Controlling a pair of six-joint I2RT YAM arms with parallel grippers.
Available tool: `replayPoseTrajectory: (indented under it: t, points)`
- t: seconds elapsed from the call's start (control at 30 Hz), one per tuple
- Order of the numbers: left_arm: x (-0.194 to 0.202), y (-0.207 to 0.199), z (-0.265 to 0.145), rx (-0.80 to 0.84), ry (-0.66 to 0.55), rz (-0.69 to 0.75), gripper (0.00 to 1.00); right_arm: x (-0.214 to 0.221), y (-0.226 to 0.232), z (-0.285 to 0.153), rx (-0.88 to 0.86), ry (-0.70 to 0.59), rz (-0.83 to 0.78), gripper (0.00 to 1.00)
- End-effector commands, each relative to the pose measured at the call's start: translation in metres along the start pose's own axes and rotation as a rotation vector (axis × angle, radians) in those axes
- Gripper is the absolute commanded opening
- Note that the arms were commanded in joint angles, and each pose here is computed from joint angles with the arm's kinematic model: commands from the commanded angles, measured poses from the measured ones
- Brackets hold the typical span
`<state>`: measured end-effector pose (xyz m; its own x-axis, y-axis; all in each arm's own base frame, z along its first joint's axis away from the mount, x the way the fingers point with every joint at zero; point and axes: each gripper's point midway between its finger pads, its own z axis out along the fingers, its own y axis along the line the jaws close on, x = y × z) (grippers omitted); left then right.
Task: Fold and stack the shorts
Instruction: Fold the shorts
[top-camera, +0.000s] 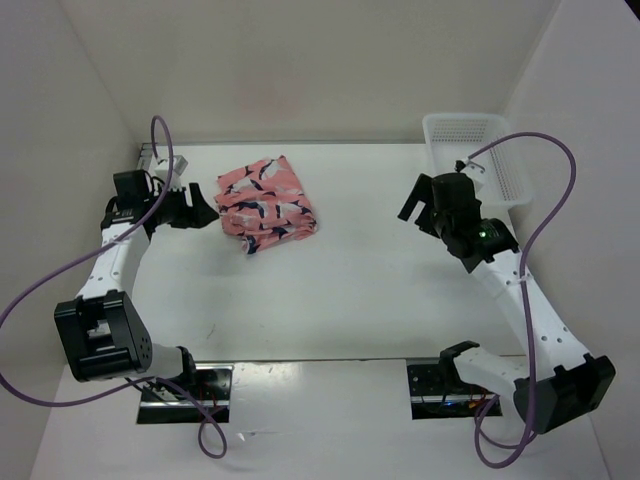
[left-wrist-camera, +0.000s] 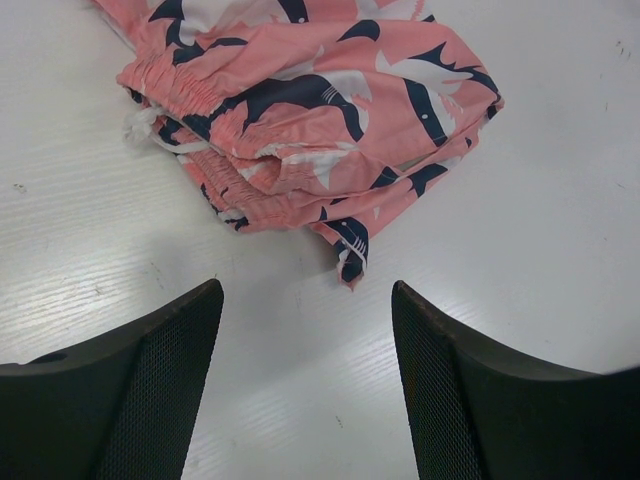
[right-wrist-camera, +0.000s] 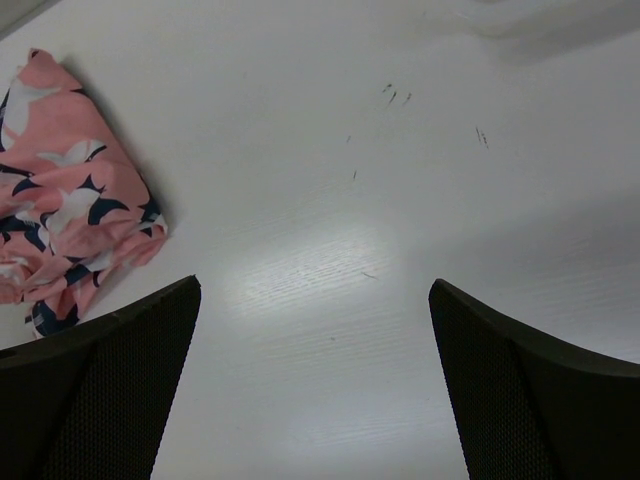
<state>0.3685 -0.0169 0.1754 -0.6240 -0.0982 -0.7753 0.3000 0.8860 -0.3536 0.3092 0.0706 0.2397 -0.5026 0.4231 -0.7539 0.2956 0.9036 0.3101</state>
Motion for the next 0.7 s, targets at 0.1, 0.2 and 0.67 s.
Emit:
replayPoseTrajectory:
  t: [0.1, 0.2, 0.67]
  points:
    - [0.000, -0.003, 0.001, 0.024, -0.005, 0.006, 0.76, -0.007, -0.011, -0.008, 0.011, -0.038, 0.035, 1.00]
    - [0.000, -0.003, 0.001, 0.024, -0.005, 0.006, 0.76, -0.009, -0.011, -0.011, 0.004, -0.047, 0.039, 1.00]
    - [0.002, -0.004, 0.000, 0.024, -0.005, 0.006, 0.76, -0.010, -0.023, -0.015, 0.040, -0.084, 0.043, 1.00]
